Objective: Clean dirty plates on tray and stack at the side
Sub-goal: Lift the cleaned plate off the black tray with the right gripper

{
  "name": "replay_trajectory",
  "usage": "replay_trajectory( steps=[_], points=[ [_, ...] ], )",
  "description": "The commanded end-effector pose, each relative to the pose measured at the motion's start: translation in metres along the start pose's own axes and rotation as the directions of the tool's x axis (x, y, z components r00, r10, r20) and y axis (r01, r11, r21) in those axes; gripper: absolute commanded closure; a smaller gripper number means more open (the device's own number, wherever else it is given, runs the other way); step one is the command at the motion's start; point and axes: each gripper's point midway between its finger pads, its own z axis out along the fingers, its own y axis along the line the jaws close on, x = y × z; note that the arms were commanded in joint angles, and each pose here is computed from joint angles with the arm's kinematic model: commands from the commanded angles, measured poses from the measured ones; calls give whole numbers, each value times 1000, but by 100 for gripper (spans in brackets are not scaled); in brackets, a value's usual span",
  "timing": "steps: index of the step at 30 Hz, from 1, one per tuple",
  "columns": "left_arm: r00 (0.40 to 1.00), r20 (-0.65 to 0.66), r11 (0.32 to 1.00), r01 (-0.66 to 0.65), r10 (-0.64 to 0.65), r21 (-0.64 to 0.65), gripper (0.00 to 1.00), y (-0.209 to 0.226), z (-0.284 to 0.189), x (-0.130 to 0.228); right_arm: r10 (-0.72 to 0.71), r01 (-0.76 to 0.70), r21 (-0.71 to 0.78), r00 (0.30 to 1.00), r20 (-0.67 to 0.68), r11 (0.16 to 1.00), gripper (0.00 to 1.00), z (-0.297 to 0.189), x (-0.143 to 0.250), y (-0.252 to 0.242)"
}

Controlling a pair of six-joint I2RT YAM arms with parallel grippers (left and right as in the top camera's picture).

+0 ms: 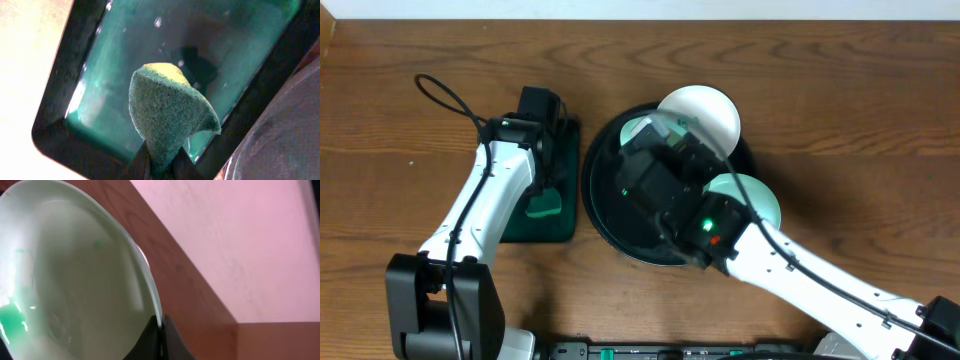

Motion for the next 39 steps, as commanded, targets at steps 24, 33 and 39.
replay_trajectory(
  steps=[24, 33, 39],
  points=[
    [987, -93, 990, -135, 133, -26, 93, 10, 75, -14, -154, 147, 388, 988, -13, 910, 99, -65, -18, -48],
    [987, -90, 991, -135, 132, -25, 93, 9, 75, -15, -153, 139, 385, 988, 6, 912, 99, -70, -22, -44],
    [987, -90, 991, -134, 132, -25, 93, 9, 75, -15, -153, 139, 386, 988, 7, 912, 99, -70, -23, -44]
  ],
)
